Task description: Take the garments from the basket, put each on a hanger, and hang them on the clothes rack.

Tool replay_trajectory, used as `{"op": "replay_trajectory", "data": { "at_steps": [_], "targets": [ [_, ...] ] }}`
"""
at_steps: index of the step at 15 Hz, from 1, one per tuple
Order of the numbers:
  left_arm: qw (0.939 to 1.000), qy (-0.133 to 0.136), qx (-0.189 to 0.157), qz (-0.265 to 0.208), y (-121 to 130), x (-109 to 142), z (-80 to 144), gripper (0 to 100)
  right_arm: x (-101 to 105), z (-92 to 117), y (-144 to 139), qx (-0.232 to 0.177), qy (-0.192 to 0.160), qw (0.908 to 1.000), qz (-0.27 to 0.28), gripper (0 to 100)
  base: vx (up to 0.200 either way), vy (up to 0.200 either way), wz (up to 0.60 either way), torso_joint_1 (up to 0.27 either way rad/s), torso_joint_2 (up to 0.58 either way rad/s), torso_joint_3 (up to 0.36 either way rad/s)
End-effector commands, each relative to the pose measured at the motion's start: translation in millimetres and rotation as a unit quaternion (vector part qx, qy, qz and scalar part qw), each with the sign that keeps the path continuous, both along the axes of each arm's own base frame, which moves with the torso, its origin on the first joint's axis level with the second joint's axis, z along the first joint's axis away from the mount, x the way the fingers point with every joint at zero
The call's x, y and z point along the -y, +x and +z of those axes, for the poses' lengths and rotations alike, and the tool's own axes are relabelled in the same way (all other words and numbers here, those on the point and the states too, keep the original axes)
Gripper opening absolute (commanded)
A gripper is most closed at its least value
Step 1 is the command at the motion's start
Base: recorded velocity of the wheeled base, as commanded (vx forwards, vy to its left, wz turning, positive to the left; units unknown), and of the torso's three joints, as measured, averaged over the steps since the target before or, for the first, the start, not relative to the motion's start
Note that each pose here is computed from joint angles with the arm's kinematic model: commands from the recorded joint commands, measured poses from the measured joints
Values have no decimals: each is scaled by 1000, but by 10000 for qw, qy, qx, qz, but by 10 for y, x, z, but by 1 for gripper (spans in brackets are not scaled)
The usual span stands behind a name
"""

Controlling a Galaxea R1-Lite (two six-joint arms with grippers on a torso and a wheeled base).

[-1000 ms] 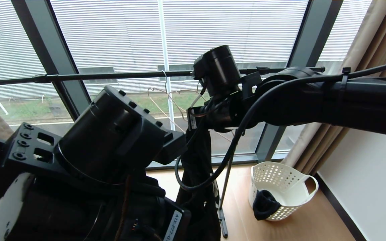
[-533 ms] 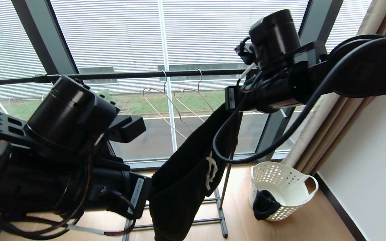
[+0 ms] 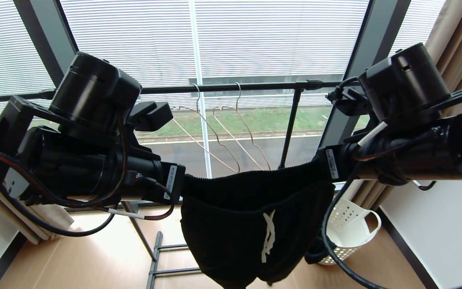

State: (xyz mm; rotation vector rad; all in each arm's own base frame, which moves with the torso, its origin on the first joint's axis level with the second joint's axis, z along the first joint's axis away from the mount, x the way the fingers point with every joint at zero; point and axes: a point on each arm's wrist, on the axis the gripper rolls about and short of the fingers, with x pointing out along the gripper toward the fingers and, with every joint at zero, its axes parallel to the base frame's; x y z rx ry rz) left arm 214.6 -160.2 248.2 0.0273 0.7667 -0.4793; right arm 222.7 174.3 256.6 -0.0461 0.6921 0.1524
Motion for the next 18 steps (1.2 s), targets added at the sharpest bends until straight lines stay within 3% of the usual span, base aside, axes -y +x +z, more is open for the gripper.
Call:
{"op": "replay_trajectory", "data": {
  "at_steps": [1, 3, 5, 6, 9, 10, 12, 14, 18],
  "targets": [
    [10000, -56, 77, 16, 67, 42, 36, 0, 84, 105, -200, 142, 108, 9998, 127, 0, 0, 0, 0, 0, 0, 0],
    [9992, -235, 326, 34, 153, 90, 200, 0, 60, 114, -256, 139, 80, 9996, 233, 0, 0, 0, 0, 0, 0, 0],
    [9978, -369, 540, 50, 286, 166, 334, 0, 59, -36, -262, -60, -94, 9996, 252, 0, 0, 0, 0, 0, 0, 0],
    [9976, -388, 564, 43, 325, 200, 345, 0, 65, -131, -269, -182, -192, 9993, 268, 100, 0, 0, 0, 0, 0, 0],
    [9964, -417, 728, -119, 375, 321, 412, 0, 55, -467, -262, -236, -410, 9977, 478, 100, 0, 0, 0, 0, 0, 0],
    [9960, -434, 772, -127, 419, 354, 428, 0, 75, -625, -291, -324, -590, 9950, 739, 100, 0, 0, 0, 0, 0, 0],
    [9955, -404, 847, -150, 470, 392, 441, 0, 88, -895, -332, -293, -523, 9895, 1312, 100, 0, 0, 0, 0, 0, 0],
    [9954, -350, 874, -185, 470, 392, 437, 0, 59, -955, -324, 62, -330, 9811, 1906, 100, 0, 0, 0, 0, 0, 0],
    [9963, -239, 811, -122, 417, 347, 388, 0, -185, -695, -106, 929, 488, 9657, 2376, 100, 0, 0, 0, 0, 0, 0]
  ]
}}
